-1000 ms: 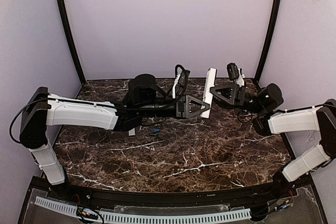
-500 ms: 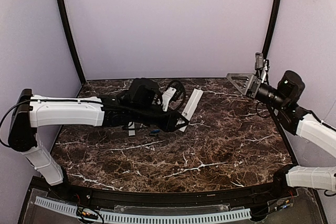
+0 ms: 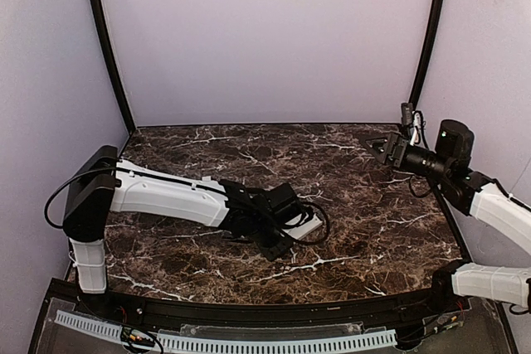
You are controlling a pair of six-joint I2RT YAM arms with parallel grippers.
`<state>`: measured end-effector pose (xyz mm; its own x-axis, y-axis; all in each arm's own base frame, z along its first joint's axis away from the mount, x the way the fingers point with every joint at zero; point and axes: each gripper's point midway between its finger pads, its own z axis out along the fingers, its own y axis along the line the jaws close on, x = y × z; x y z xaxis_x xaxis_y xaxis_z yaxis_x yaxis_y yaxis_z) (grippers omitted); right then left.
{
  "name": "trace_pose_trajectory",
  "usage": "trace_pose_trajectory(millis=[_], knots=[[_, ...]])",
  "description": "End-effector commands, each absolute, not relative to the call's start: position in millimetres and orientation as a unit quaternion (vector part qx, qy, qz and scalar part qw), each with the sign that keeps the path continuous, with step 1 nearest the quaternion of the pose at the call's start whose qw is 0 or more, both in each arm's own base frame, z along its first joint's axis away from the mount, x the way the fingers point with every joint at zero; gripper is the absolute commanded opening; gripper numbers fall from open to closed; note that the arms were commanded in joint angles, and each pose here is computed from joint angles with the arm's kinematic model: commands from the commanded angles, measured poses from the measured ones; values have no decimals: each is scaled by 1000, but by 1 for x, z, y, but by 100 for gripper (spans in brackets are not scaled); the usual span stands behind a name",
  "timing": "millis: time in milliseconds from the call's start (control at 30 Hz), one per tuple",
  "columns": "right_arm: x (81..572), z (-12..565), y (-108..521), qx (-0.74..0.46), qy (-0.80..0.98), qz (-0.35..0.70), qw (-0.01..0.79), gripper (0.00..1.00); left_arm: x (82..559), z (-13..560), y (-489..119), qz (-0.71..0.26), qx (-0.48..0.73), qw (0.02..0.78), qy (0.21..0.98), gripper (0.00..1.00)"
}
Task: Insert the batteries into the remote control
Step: Place the remote control at the center of the board.
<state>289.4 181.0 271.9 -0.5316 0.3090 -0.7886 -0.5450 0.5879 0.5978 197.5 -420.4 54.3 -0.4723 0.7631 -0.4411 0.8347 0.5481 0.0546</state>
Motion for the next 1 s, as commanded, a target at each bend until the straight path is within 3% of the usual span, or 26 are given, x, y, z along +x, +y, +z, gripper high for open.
trace_pose_trajectory(millis=[0,467,700,967], knots=[[290,271,176,-72,746,458,478,99,206,54,-418,-27,484,217,847,12],[298,267,181,-89,735,498,453,98,199,40,-427,-10,513,191,837,23],[304,263,184,-96,733,512,438,99,188,47,-437,-45,519,168,837,37],[307,263,181,-94,733,514,436,99,186,43,-442,-48,510,148,846,37]])
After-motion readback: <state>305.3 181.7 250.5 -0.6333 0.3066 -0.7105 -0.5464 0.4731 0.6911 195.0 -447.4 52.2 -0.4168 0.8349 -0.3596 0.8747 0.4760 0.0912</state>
